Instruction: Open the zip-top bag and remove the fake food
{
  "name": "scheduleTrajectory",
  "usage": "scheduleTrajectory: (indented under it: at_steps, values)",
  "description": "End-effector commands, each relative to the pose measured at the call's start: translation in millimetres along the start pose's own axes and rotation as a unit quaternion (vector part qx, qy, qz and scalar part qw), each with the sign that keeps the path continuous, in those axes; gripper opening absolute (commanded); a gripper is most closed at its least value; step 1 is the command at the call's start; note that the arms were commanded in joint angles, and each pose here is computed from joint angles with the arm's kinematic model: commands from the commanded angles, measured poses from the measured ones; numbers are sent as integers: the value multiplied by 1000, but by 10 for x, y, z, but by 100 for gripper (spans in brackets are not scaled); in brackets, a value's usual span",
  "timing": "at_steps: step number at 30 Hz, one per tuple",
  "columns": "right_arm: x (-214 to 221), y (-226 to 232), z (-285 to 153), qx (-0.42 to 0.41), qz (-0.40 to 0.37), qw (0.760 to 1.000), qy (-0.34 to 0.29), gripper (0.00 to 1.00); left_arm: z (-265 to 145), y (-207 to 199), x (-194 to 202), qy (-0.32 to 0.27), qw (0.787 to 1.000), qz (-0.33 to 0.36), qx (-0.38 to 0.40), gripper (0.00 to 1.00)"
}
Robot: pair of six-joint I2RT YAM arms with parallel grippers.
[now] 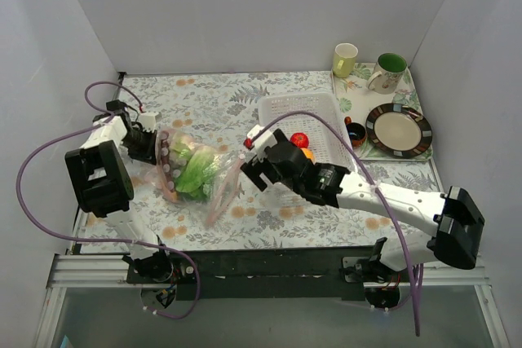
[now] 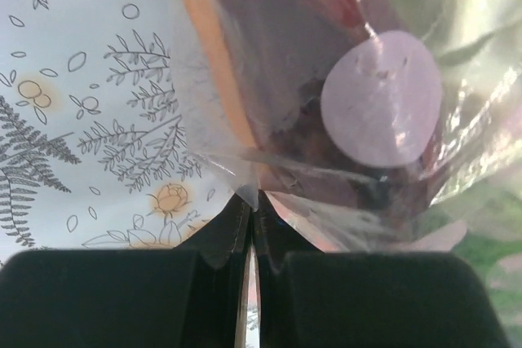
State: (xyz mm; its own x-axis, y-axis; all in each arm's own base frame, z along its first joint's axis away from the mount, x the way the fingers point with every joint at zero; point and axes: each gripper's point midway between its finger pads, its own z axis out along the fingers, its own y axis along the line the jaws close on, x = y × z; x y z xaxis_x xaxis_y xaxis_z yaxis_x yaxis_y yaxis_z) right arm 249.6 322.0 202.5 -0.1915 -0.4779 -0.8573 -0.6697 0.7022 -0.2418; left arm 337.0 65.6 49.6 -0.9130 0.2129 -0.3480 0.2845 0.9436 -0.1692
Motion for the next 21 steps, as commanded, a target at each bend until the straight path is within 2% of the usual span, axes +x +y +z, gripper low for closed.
scheduleTrajectory:
  at_steps: [1, 4, 6, 12, 15, 16, 18, 19, 21]
  values:
    - [-30, 641, 3, -137, 13, 988, -63, 97, 134, 151, -123, -4, 999, 5, -37, 0]
    - [-8, 980, 60, -198, 11, 978, -64, 90, 287, 154, -61, 16, 999, 2, -43, 0]
    - [-34, 1121, 94, -220, 7, 973, -67, 88, 359, 142, -9, 32, 998, 5, -47, 0]
    - [-227, 1525, 241, -285, 1, 955, -85, 77, 372, 62, 74, 42, 998, 12, -45, 0]
    - [-368, 1603, 219, -302, 2, 949, -91, 66, 354, 66, 124, 46, 998, 16, -50, 0]
    - [-413, 1645, 162, -311, 4, 946, -96, 58, 350, 72, 126, 46, 997, 18, -52, 0]
    - [-513, 1717, -5, -336, 4, 934, -119, 49, 355, 66, 159, 49, 997, 20, -52, 0]
    - [-534, 1780, -80, -348, 1, 929, -125, 35, 353, 76, 160, 49, 997, 21, -55, 0]
    - [-525, 1868, -188, -376, -3, 919, -121, 15, 367, 67, 180, 54, 997, 20, -53, 0]
